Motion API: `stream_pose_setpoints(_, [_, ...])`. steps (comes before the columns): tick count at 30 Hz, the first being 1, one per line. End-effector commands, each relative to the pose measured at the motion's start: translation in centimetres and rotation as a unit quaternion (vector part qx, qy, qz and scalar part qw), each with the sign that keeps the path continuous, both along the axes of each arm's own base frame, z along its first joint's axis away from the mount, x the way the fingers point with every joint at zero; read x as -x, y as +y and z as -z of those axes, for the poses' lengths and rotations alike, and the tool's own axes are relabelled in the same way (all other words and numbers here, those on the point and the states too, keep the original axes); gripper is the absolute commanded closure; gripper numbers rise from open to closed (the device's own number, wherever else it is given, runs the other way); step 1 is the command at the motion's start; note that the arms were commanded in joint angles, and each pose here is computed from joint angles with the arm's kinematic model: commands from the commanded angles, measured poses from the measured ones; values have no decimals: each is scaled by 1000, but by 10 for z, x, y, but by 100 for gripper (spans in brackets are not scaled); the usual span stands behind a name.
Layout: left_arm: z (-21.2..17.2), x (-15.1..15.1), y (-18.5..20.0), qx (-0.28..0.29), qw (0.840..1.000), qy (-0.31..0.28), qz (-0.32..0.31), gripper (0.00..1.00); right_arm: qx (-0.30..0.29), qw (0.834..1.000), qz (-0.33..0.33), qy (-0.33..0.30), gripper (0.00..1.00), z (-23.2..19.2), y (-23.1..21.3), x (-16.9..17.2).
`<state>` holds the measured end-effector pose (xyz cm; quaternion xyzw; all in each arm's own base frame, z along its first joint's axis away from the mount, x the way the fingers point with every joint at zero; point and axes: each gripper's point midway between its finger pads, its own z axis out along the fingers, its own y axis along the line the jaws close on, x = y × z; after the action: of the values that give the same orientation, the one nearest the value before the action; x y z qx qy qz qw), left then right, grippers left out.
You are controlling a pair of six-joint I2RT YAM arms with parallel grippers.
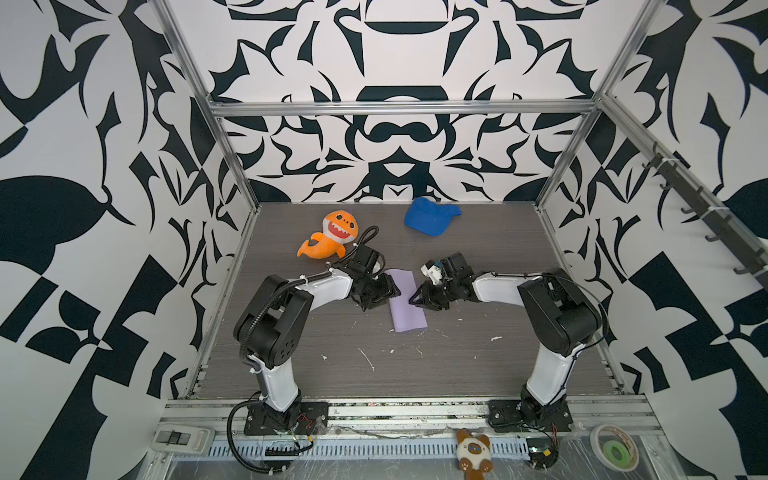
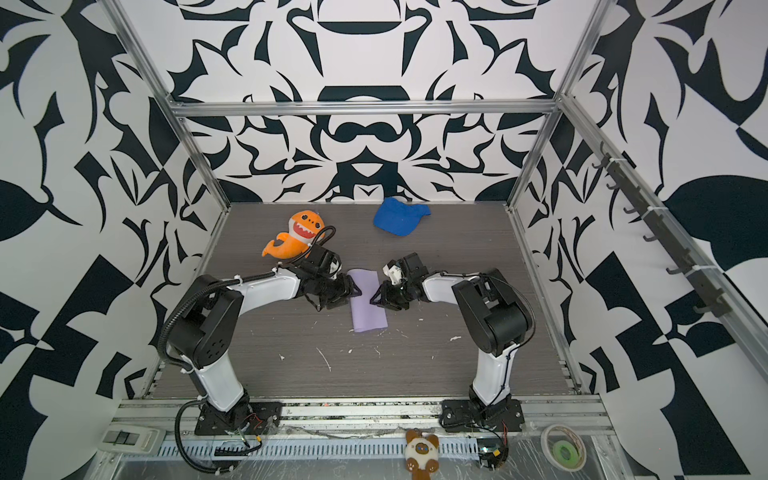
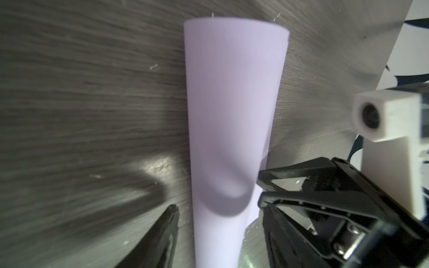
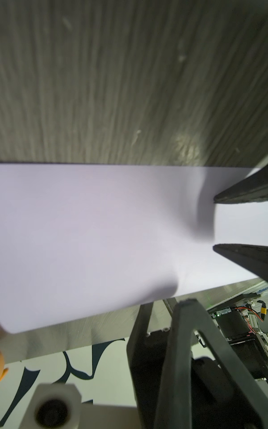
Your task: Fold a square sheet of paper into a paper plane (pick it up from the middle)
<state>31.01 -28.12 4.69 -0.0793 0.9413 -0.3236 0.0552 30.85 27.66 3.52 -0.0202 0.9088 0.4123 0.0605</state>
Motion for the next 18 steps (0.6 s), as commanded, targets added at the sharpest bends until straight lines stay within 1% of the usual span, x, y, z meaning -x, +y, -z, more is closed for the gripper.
stream_pose_setpoints(1, [6, 0, 6, -23, 1000, 14, -4, 45, -29, 999, -10, -27, 67, -22, 13, -11])
stream_pose_setpoints(6, [15, 0, 21, -68, 997, 15, -22, 56, -2, 999, 1, -50, 66, -26, 5, -16])
stream_pose_setpoints(11, [22, 0, 32, -95, 995, 17, -37, 61, 35, 996, 20, -75, 66, -26, -7, -22])
stream_pose_setpoints(14, [24, 1, 30, -92, 995, 17, -27, 63, 50, 994, 35, -87, 65, -28, -14, -24])
stream_pose_setpoints(18, [26, 6, 30, -97, 995, 10, 6, 66, 65, 991, 51, -103, 65, -33, -22, -27])
